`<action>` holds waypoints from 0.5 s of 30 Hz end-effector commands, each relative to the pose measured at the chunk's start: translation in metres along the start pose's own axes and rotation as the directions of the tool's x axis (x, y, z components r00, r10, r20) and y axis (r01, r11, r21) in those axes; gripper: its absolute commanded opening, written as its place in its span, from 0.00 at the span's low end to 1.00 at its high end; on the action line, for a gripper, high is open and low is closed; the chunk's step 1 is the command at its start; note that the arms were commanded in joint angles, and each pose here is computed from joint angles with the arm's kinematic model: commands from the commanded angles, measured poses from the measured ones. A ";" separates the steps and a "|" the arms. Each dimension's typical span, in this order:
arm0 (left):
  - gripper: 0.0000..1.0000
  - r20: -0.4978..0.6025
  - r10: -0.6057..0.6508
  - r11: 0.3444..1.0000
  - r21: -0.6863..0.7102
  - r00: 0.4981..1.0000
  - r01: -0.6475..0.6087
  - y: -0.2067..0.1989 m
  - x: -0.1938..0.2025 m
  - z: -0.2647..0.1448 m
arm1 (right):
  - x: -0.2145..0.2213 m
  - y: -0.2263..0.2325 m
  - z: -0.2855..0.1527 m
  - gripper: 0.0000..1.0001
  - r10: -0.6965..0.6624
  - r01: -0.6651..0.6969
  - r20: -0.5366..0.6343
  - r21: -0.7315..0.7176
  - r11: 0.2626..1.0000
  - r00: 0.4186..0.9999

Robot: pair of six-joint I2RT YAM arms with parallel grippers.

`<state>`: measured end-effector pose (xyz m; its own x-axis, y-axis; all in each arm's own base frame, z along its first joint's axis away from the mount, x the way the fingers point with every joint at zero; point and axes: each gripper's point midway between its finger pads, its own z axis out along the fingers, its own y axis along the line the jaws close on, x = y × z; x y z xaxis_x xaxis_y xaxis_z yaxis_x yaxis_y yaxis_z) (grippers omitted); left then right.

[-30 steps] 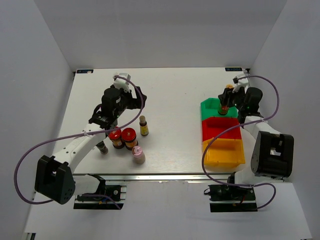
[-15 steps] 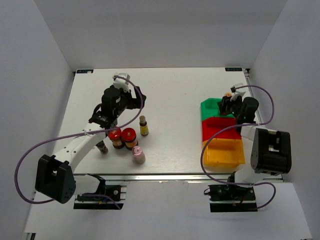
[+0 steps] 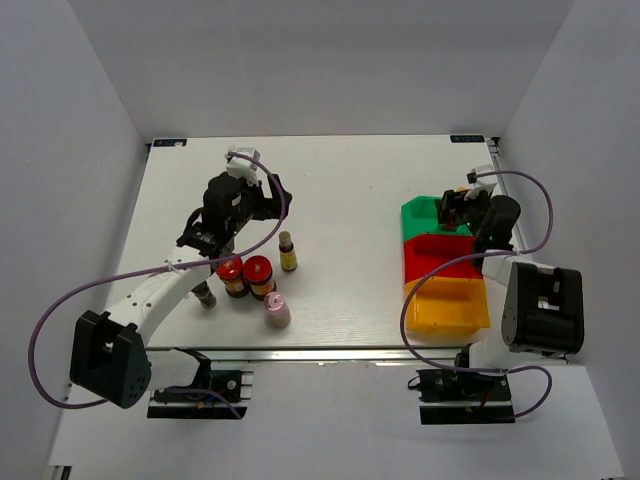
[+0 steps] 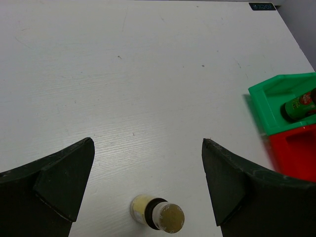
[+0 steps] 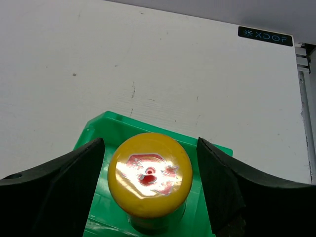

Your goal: Organize the condiment bottles

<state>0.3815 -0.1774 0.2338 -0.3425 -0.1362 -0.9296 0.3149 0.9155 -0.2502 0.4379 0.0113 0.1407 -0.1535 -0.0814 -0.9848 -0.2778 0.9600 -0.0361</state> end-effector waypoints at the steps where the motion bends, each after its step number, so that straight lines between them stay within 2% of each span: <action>1: 0.98 0.029 -0.010 1.000 -0.007 1.000 0.010 0.001 -0.011 -0.010 | -0.052 -0.004 -0.001 0.81 -0.047 0.046 0.134 0.007 0.999 0.990; 2: 0.98 0.029 -0.011 1.000 -0.007 1.000 0.011 0.001 -0.010 -0.010 | -0.053 -0.003 -0.002 0.89 -0.042 0.042 0.127 0.004 0.999 0.991; 7: 0.98 0.008 -0.019 0.999 -0.032 1.000 0.019 0.005 -0.006 -0.014 | -0.083 -0.010 -0.011 0.89 -0.051 0.045 0.141 0.049 0.998 0.989; 11: 0.98 -0.003 -0.076 0.984 -0.165 0.997 0.074 0.025 -0.007 -0.019 | -0.122 -0.004 -0.016 0.89 -0.074 0.073 0.127 0.014 0.997 0.989; 14: 0.98 0.005 -0.133 0.954 -0.272 0.991 0.129 0.044 -0.006 -0.024 | -0.168 0.029 -0.019 0.89 -0.100 0.109 0.126 -0.070 0.992 0.987; 15: 0.98 -0.001 -0.148 0.945 -0.294 0.989 0.142 0.049 -0.004 -0.026 | -0.169 0.060 -0.019 0.89 -0.116 0.132 0.118 -0.134 0.982 0.986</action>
<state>0.3745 -0.1486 0.2160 -0.4161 -0.1869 -0.8899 0.1352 0.9551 -0.2638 0.4505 0.0281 0.2758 -0.0284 -0.1153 -0.9929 -0.3018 0.9480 -0.1015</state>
